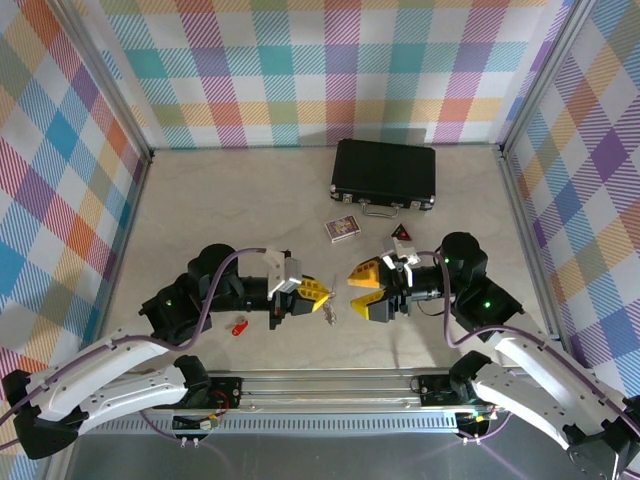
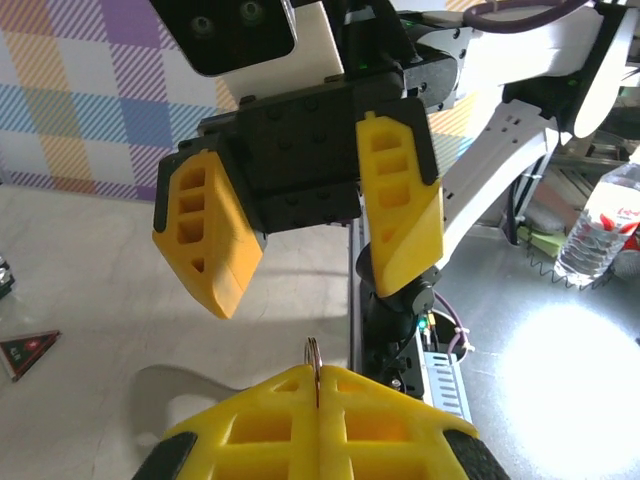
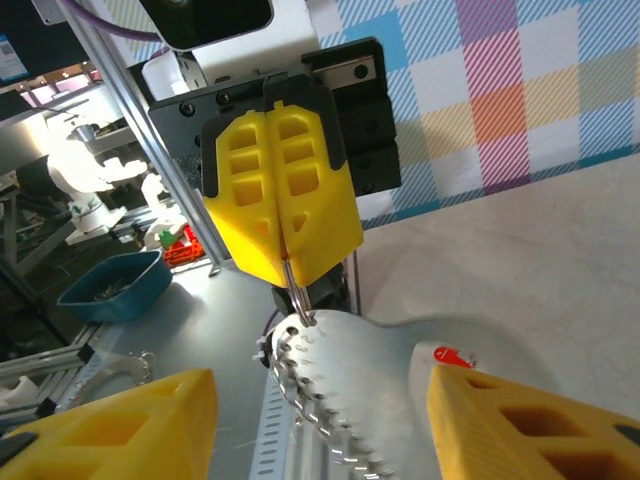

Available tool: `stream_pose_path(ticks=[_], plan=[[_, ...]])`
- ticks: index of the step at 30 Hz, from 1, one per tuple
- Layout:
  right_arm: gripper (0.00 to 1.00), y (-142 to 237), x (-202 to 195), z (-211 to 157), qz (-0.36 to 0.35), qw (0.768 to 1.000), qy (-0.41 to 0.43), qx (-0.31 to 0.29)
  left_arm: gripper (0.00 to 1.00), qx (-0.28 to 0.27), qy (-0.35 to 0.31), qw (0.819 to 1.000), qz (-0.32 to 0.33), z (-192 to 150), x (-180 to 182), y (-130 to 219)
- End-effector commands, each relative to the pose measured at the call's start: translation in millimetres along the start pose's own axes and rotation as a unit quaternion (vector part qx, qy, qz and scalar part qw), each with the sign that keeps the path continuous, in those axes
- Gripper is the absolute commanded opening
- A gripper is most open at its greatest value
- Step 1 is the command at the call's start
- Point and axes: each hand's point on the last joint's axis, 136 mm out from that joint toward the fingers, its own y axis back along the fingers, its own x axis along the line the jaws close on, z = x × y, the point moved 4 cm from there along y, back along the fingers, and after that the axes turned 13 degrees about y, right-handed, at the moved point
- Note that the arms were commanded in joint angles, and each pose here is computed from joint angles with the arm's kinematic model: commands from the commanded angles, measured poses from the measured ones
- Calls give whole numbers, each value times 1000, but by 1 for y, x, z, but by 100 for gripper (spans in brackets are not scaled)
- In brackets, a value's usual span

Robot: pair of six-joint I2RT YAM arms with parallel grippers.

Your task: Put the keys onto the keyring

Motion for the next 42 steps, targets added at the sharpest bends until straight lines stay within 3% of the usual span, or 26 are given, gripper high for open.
stream_pose_path(ticks=[1,13,24,32,42], plan=[[52,-3,6,10,7,999,37,-2,0,1,-19,999,-30,7,-12,0],[35,-18,6,-2,9,999,40,30,0,5,-14,999,-37,-3,-11,-5],[34,-21,12,0,23,998,52,21,0,16,-10,999,-31,-9,-7,-8],[26,-22,9,4,5,998,61,2,0,17,-12,999,-34,-9,-8,-9],[19,-27,13,-2,34,998,55,14,0,18,-12,999,-34,-9,-7,-10]])
